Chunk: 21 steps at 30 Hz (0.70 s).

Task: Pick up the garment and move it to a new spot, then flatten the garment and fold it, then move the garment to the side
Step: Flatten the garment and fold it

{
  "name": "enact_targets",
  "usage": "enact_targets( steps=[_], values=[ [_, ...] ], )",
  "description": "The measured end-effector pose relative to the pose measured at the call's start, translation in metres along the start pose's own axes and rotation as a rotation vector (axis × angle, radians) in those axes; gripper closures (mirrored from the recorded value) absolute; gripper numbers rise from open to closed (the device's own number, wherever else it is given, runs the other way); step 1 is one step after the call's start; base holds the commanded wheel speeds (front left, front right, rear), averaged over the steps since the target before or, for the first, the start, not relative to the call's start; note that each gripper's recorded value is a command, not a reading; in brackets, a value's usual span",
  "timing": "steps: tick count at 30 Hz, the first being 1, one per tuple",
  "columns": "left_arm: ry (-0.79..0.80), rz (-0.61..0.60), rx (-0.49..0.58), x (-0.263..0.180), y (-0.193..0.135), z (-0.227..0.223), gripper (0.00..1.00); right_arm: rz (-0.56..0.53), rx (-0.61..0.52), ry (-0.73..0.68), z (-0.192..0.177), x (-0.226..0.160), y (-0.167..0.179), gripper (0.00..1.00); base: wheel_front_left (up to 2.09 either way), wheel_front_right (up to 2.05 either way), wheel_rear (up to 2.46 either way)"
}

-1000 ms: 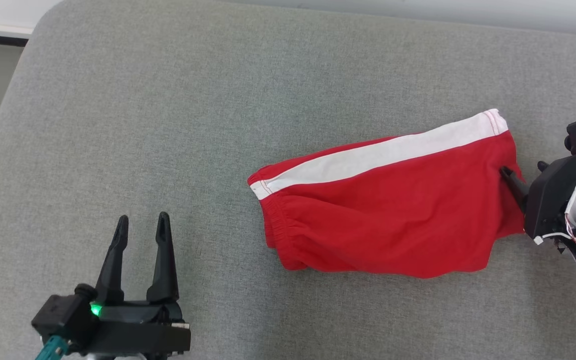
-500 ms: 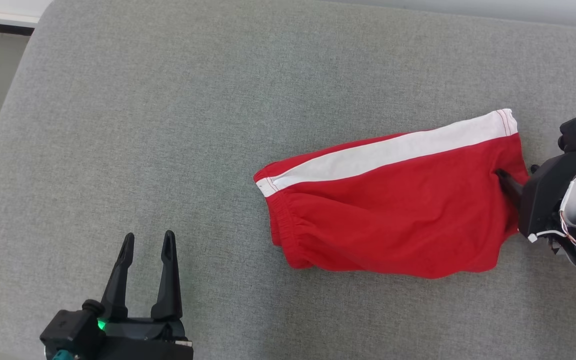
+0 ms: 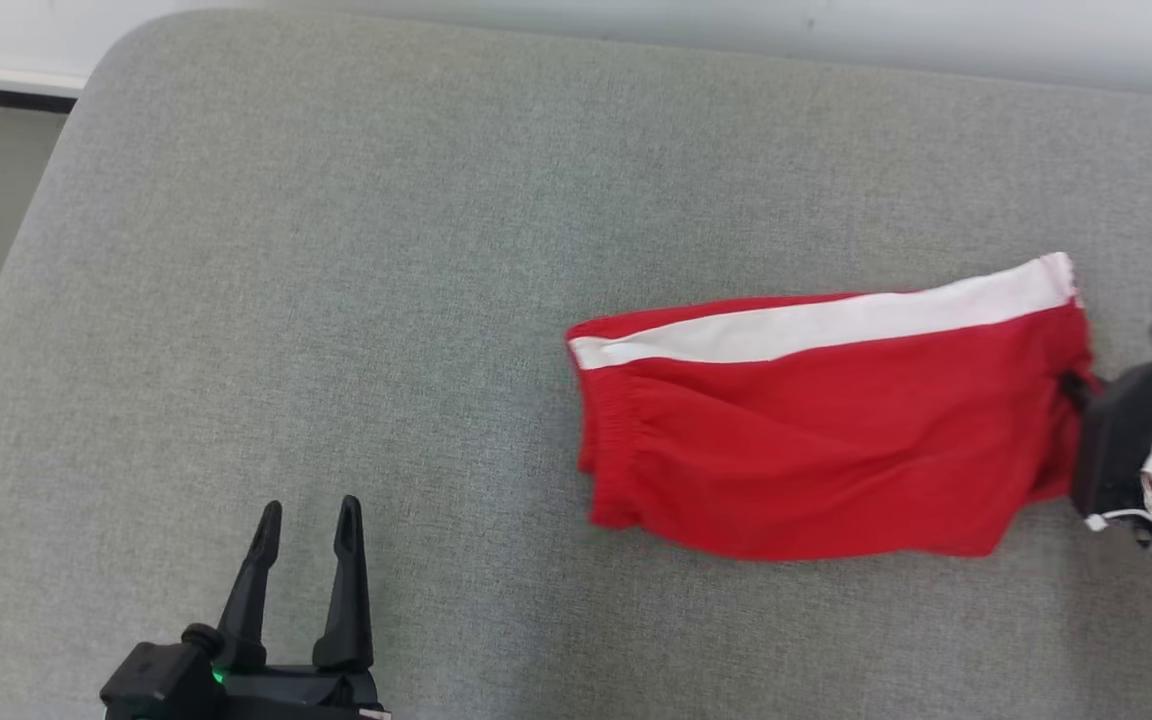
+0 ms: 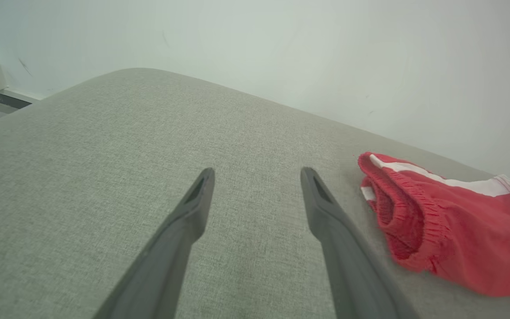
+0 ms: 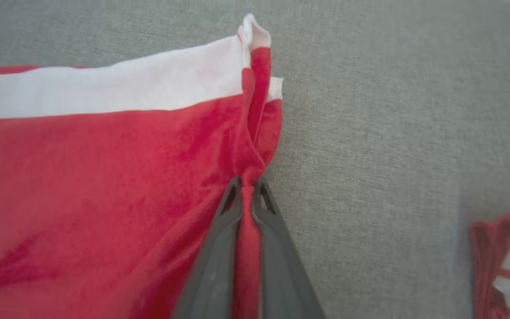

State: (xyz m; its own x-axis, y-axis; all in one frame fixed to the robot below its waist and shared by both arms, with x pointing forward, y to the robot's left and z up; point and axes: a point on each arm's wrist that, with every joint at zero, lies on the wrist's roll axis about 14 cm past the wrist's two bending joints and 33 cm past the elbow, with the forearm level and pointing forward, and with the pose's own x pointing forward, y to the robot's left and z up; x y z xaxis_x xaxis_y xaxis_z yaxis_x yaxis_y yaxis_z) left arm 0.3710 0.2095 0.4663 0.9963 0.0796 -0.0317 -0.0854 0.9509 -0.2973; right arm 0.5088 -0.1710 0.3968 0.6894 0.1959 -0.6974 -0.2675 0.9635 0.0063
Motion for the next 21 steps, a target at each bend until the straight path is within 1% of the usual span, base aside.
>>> enact_targets(
  steps=[6, 11, 15, 17, 19, 21],
  values=[
    [-0.001, -0.025, -0.009, -0.001, -0.008, 0.0, 0.0, -0.105, 0.013, -0.075, 0.009, -0.028, -0.037, 1.0, 0.0, 0.0, 0.0],
    [0.006, -0.047, -0.015, -0.002, -0.015, -0.003, 0.0, -0.191, 0.015, -0.093, 0.008, -0.053, -0.066, 1.0, 0.0, 0.0, 0.0],
    [0.008, -0.057, -0.019, -0.002, -0.018, -0.003, 0.0, -0.225, 0.013, -0.104, 0.007, -0.068, -0.072, 1.0, 0.0, 0.0, 0.0],
    [0.008, -0.065, -0.021, -0.002, -0.021, -0.004, 0.0, -0.231, -0.006, -0.118, 0.01, -0.074, -0.07, 1.0, 0.0, 0.0, 0.0],
    [0.008, -0.074, -0.023, -0.002, -0.024, -0.004, 0.0, -0.226, -0.025, -0.137, 0.017, -0.078, -0.065, 1.0, 0.0, 0.0, 0.0],
    [0.007, -0.081, -0.024, -0.001, -0.026, -0.004, 0.0, -0.204, -0.059, -0.154, 0.024, -0.081, -0.053, 1.0, 0.0, 0.0, 0.0]
  ],
)
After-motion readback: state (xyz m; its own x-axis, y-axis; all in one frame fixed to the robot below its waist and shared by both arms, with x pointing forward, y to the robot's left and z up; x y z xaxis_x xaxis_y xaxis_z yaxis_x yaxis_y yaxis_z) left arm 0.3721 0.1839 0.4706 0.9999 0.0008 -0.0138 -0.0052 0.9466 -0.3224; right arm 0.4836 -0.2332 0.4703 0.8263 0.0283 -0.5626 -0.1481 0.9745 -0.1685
